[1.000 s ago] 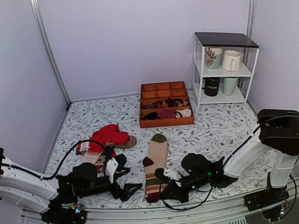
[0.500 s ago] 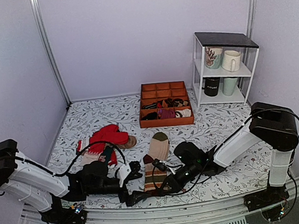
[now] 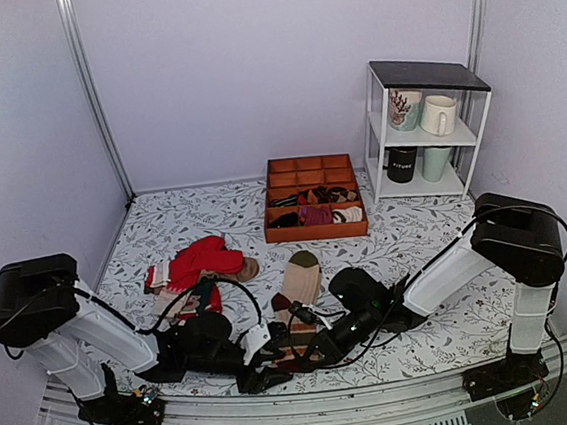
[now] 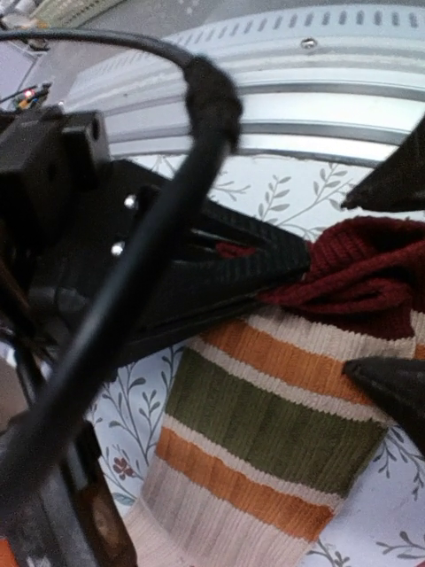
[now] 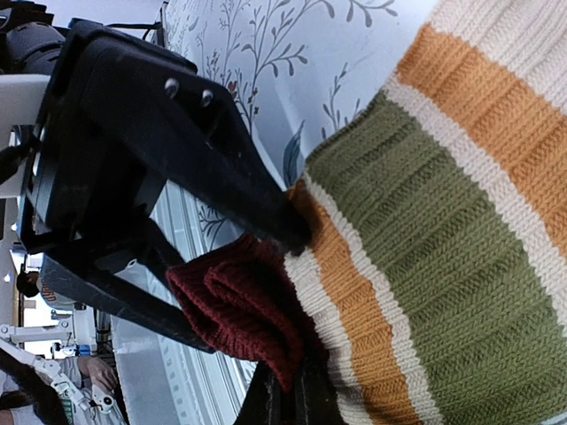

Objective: Roll the socks
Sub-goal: Roll a pair of socks at the center of the board.

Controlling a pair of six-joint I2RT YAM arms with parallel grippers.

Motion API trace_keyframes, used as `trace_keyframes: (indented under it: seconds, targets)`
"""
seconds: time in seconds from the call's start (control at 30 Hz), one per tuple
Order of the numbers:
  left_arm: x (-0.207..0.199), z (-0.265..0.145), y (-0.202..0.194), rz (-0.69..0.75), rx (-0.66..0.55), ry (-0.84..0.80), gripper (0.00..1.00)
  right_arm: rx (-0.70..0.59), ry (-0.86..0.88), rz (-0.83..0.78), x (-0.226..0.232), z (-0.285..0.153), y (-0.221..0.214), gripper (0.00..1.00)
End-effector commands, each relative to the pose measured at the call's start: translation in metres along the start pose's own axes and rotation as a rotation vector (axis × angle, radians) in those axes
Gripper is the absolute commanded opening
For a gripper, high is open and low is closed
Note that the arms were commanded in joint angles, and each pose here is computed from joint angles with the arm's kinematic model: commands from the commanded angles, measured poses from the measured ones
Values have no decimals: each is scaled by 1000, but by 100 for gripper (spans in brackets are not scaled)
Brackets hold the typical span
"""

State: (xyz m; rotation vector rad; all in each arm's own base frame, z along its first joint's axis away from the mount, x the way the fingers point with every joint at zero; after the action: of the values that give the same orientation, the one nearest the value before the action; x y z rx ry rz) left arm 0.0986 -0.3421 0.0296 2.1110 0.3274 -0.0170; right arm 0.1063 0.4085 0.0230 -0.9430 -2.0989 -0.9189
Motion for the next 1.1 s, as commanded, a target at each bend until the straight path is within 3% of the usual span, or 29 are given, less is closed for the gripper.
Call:
trace_keyframes:
  seconds: [0.0,0.1,0.13,0.17,0.3,0.4,0.5,0.73,0.9,1.07]
  targets:
    - [-8,9,9,11,-31,-41,48,140,-167,156,-51,4,-51,0]
    - [-9,13,7,-7,-24,-51,39,143,-168,158,-52,4,-52,0]
    - [-10,14,6,-11,-24,-58,33,142,-167,158,-51,4,-52,0]
    - [-11,13,5,-19,-24,-62,20,142,-166,156,-51,4,-52,0]
    - [-10,8,2,-56,-32,-58,0,144,-162,136,-50,4,-51,2]
    - [-10,3,-4,-102,-28,-53,0,134,-152,88,-46,3,-47,7]
    - [-10,2,-13,-164,-2,-54,0,79,-149,-20,-38,-4,-34,21]
    - [-15,5,-43,-324,113,-81,0,-226,-165,-552,12,-44,2,44]
    - [-18,8,-57,-377,167,-90,0,-210,-213,-786,16,-34,-3,46]
    - [-18,10,-61,-389,175,-94,0,-202,-181,-828,23,-24,-1,46]
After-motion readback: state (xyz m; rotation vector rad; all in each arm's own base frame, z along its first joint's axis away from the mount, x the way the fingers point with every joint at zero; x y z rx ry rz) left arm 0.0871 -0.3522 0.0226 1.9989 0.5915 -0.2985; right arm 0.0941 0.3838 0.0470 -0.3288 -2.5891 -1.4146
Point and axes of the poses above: each gripper's point midway between its finger pads, its own z axis out along the fingers, its own x axis along the line the jaws close on, y = z × x, the point moved 1 cm from there along -z, back along the fingers, and after that the axes turned 2 degrees about z, right-handed, at the moved point
